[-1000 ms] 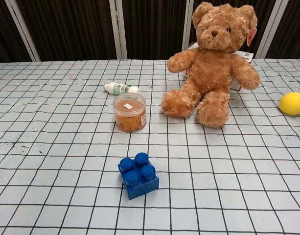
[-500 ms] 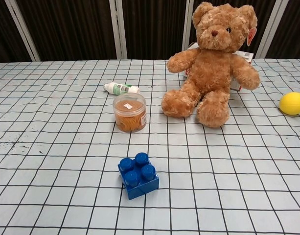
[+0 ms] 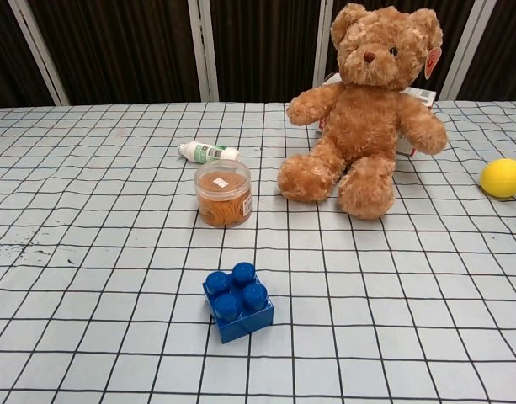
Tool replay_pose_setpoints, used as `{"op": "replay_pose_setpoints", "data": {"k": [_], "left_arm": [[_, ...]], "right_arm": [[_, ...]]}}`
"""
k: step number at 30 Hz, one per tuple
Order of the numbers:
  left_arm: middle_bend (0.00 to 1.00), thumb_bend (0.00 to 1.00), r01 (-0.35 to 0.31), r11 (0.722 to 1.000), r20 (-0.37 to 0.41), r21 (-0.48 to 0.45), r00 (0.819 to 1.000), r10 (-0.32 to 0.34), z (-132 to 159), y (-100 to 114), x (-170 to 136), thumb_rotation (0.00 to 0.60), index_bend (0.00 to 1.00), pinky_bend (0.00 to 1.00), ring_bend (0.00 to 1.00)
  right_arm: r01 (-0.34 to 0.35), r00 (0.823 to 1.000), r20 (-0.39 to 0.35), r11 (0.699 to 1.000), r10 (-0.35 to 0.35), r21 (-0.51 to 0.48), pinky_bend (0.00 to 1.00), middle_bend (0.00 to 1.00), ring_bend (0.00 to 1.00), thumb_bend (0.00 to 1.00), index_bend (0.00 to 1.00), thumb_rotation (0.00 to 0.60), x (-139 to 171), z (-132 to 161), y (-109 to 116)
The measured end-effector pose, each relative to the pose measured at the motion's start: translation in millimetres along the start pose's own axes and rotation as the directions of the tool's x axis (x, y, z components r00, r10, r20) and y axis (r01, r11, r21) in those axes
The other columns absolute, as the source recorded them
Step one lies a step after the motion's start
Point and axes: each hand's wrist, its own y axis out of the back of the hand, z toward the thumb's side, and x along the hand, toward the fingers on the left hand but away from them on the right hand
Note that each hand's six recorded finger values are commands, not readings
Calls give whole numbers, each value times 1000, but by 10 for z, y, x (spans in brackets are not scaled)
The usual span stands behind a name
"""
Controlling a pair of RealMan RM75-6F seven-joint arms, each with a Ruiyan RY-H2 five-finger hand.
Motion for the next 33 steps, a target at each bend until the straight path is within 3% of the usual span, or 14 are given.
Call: {"op": "replay_pose_setpoints", "data": {"k": [11,18,23,33], "left_arm": [[62,171,10,1000,-38,18,999,-9,-52,-43,73,600,198,136,10],[62,171,14,1000,-52,24,999,-13,-74,-57,96,600,198,136,10],[62,171,19,999,-61,27,998,-18,-90,-70,124,600,198,136,10],[62,172,23,999,-88,26,996,-21,-153,-76,174,600,198,136,10]], "right_arm": [[-72,992,88,977,91,-199,0,92,128,182,26,600,-898,354,-185],[-55,987,134,976,84,-211,0,112,132,182,35,600,-1281,493,-346],[-22,987,155,990,44,-140,0,189,172,183,128,600,-1506,542,-468],[2,975,222,991,28,-133,0,198,176,183,139,600,-1738,624,-817]]}}
